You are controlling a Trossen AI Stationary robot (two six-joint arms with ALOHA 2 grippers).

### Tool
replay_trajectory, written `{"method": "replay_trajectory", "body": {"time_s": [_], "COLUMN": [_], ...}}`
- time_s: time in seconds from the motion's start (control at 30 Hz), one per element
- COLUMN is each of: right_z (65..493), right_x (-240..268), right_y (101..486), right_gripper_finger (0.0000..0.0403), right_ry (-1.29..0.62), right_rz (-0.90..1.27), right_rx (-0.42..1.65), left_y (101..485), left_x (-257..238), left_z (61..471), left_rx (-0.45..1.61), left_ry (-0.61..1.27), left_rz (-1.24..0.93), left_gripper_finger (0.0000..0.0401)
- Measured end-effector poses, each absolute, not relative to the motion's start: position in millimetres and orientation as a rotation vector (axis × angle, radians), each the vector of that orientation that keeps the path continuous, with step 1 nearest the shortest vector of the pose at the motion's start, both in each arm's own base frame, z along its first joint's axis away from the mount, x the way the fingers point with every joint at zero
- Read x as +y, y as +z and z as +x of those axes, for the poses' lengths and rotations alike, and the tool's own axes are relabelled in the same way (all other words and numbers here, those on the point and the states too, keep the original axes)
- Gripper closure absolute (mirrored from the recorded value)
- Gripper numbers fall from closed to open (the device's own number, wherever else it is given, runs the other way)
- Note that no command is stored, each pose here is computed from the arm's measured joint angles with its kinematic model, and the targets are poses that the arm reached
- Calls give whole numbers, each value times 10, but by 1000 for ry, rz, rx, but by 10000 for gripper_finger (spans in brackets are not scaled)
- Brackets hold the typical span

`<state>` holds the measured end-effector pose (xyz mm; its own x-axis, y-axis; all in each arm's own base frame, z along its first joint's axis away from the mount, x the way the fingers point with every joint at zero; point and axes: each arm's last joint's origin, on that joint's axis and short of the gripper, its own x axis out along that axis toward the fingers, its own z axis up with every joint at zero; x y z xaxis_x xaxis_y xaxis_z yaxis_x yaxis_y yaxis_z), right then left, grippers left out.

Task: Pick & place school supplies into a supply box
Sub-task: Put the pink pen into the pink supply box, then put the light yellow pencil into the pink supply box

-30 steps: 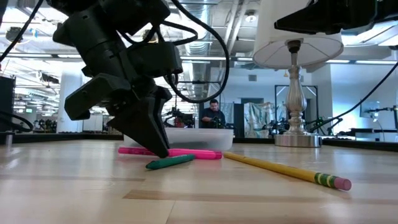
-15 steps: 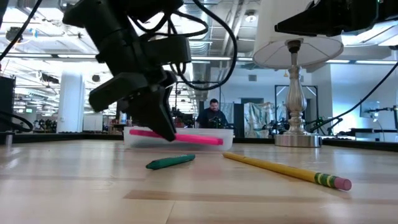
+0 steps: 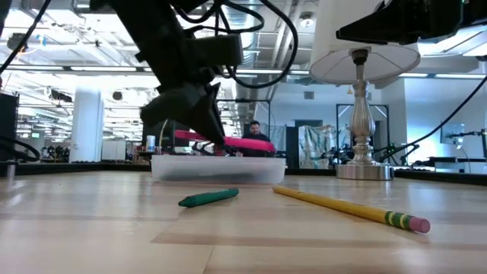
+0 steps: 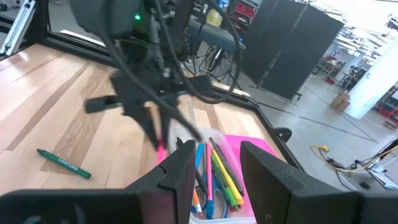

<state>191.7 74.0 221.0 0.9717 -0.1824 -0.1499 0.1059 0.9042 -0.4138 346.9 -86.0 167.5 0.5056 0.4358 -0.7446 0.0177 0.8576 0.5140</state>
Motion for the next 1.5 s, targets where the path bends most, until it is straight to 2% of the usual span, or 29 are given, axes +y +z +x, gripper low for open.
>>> {"method": "replay_trajectory", "body": {"time_s": [0.2,0.47,0.93,1.3,1.5], "right_z": [1917,1916,1910,1910,1925], "right_x": [740,739,737,737,735], "right_y": [2208,2202,2173,2174,2156], "right_gripper_finger": [282,282,282,282,282], "right_ry": [-149,-149,-146,-146,-152], "right_rz": [-416,-414,-402,-401,-377], "right_rx": [189,195,220,219,225], "left_y": [1694,1672,1670,1674,1698], "left_x": [-600,-180,3,5,-86], "left_z": [3483,3480,3478,3477,3452], "left_rx": [1061,1146,1167,1164,1166], "left_ry": [416,511,555,568,547], "left_rz": [553,470,431,443,478], "left_gripper_finger": [364,363,361,302,285]}}
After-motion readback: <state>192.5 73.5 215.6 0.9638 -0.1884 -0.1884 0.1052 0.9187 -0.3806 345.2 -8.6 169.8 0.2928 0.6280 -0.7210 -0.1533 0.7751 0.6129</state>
